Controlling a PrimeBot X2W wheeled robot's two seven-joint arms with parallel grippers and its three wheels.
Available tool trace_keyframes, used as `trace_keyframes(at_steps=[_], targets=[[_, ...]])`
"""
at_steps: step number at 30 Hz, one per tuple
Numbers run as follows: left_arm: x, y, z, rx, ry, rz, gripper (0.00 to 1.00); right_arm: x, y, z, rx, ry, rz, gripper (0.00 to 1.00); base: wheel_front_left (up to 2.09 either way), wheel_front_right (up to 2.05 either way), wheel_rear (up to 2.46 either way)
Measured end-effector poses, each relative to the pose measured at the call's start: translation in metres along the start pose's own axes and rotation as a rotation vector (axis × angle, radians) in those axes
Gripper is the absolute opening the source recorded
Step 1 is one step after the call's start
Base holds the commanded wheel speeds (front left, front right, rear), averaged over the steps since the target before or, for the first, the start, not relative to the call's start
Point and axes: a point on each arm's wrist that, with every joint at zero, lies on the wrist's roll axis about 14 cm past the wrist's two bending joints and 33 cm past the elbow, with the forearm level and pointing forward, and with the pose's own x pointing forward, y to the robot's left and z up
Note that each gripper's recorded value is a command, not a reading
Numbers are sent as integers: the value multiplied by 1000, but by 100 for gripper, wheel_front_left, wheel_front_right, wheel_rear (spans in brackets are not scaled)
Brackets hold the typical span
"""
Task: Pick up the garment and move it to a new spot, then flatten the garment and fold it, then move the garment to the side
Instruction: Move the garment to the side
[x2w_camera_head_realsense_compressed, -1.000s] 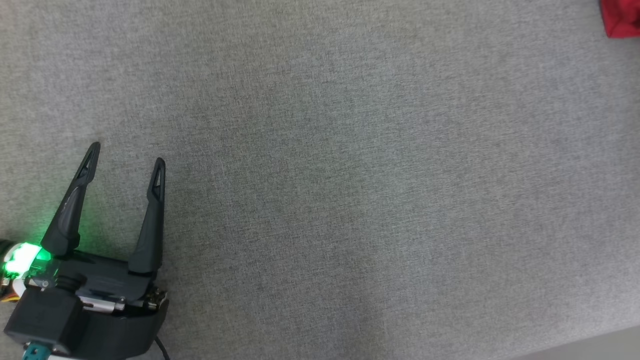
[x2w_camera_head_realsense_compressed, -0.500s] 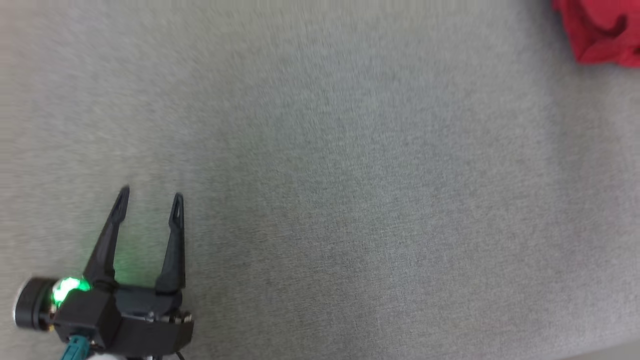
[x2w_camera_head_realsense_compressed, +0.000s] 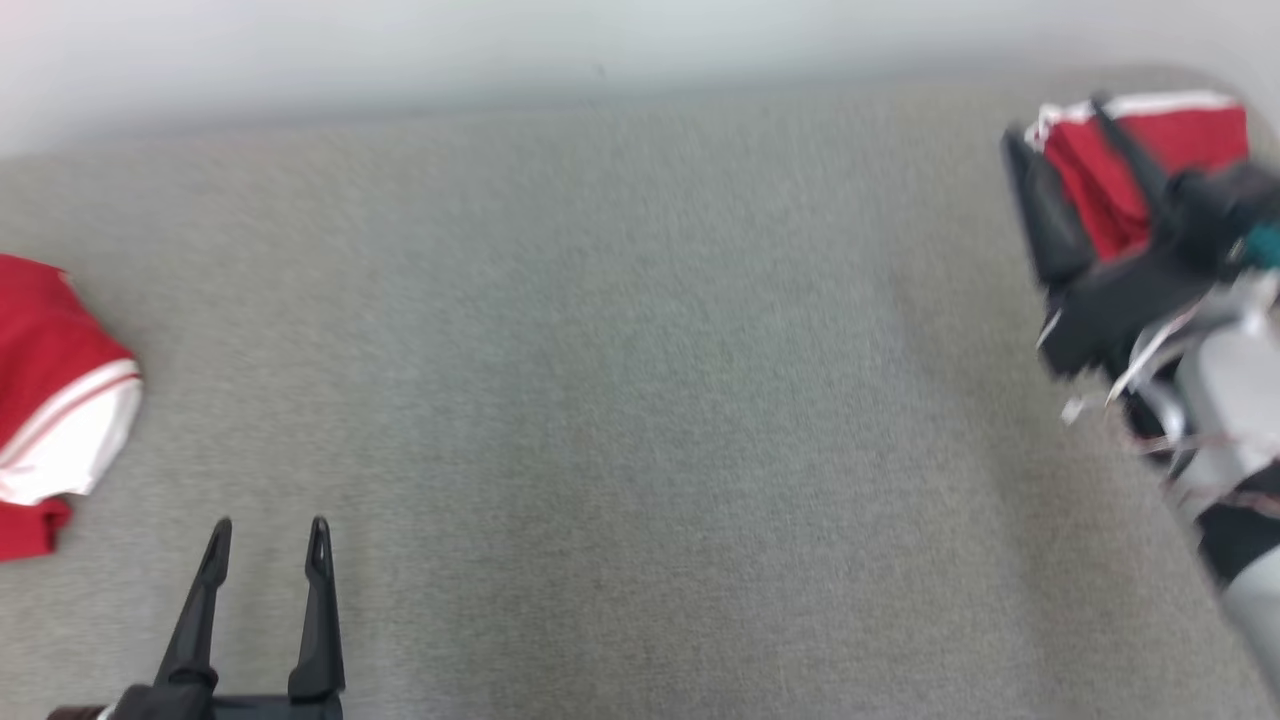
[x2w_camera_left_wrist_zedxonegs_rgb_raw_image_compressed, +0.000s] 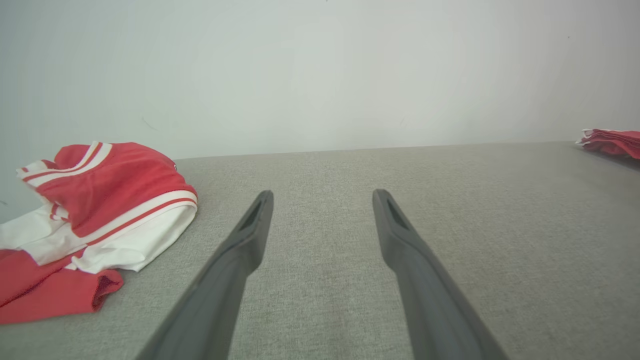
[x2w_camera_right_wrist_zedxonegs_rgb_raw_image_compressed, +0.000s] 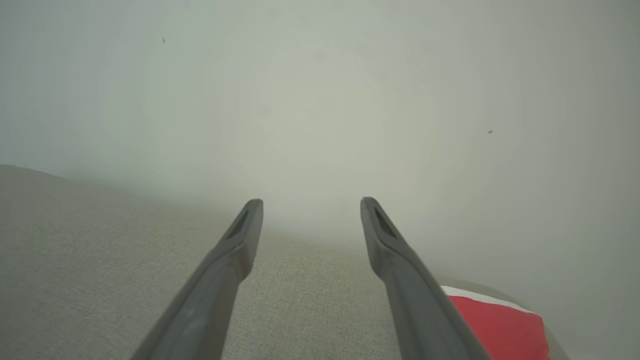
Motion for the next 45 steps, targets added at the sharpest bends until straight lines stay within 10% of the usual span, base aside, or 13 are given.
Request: trace_keyframes(at_steps=[28,45], targets=[[-67,27,45,21,-109,118,100,-120,109,-22,321,-49,-4,100,0,0,0],[-76,44,34,40,-71,168,100,-149,114,-36,375,-29,-71,100,0,0,0]])
